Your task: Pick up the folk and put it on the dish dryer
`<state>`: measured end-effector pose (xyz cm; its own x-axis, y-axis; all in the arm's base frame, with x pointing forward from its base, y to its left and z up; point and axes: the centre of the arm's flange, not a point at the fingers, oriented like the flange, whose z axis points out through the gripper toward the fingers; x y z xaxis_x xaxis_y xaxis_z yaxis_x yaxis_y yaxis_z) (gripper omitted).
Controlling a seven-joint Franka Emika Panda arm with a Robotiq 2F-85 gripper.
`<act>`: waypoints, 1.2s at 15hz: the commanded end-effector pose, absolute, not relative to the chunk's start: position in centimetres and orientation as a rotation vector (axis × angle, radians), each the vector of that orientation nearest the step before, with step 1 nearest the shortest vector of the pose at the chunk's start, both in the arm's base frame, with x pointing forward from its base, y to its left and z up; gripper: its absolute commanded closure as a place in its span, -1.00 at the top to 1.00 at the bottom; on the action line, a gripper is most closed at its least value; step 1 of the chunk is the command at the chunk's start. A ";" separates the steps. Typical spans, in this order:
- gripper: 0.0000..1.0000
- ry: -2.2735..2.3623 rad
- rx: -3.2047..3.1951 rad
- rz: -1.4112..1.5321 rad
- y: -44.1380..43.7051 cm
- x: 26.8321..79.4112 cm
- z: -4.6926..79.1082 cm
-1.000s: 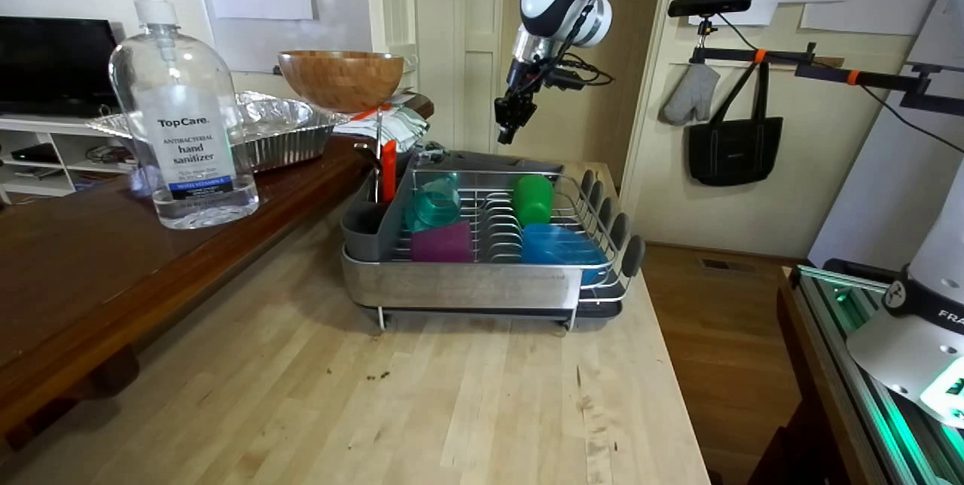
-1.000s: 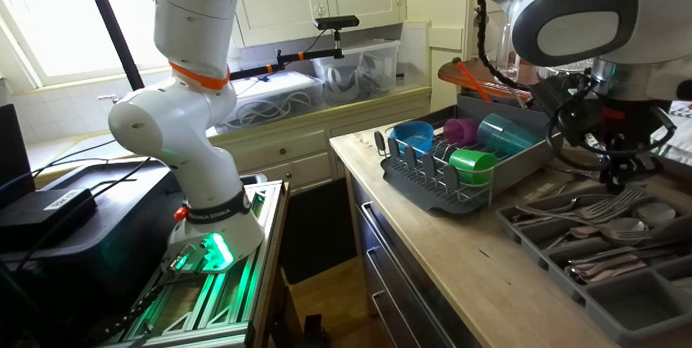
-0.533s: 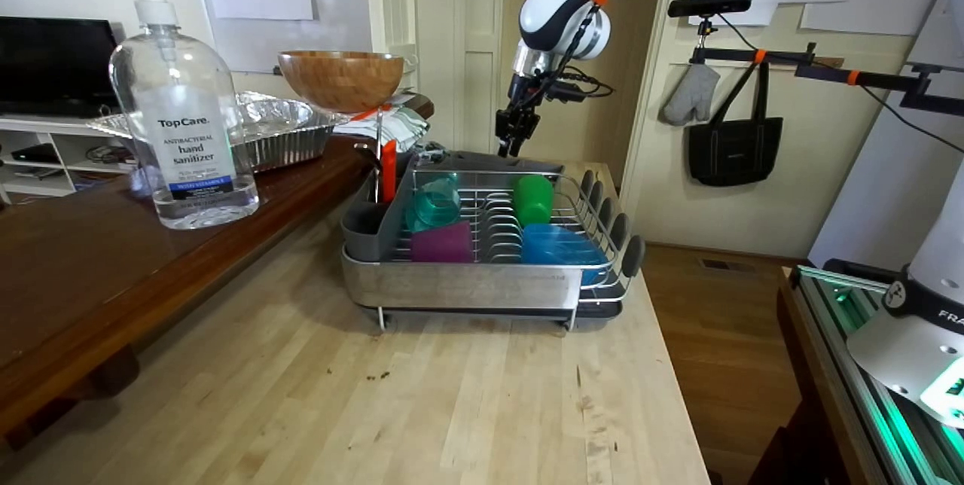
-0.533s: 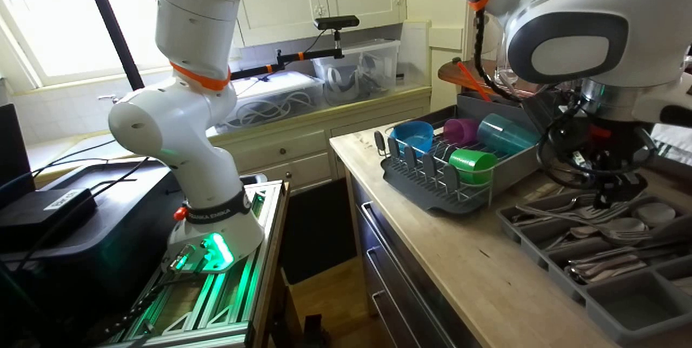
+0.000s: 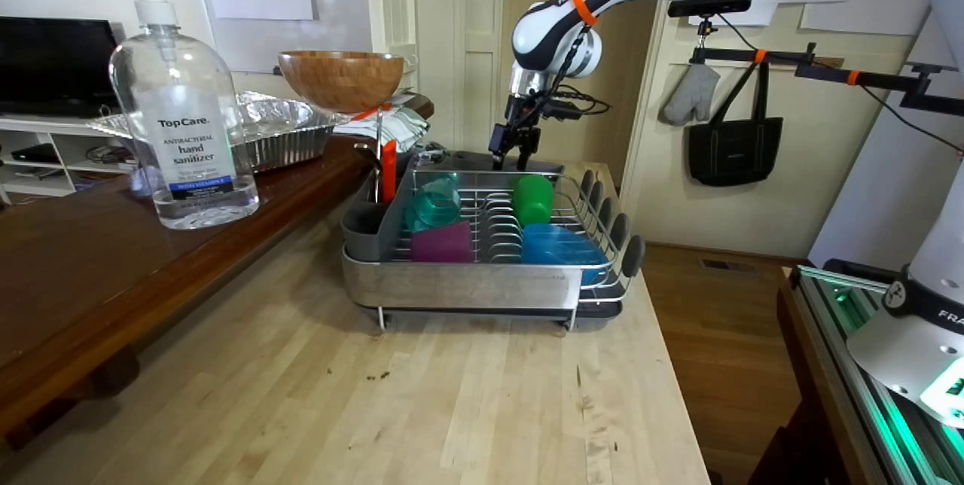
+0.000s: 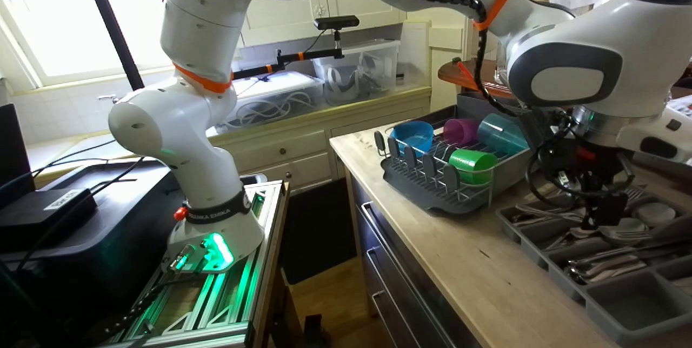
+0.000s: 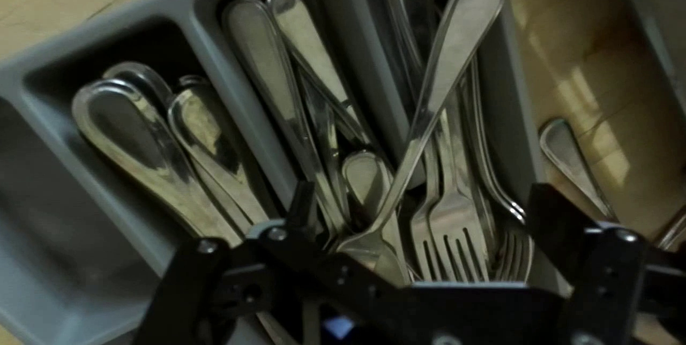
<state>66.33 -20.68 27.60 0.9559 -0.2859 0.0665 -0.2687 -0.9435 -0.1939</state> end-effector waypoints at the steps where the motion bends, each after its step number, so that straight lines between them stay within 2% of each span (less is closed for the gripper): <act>1: 1.00 0.500 -2.876 -0.063 -21.3 66.6 27.0; 7: 1.00 0.542 -2.907 -0.122 -20.7 65.6 27.7; 18: 1.00 0.692 -2.867 -0.102 -20.0 66.8 27.7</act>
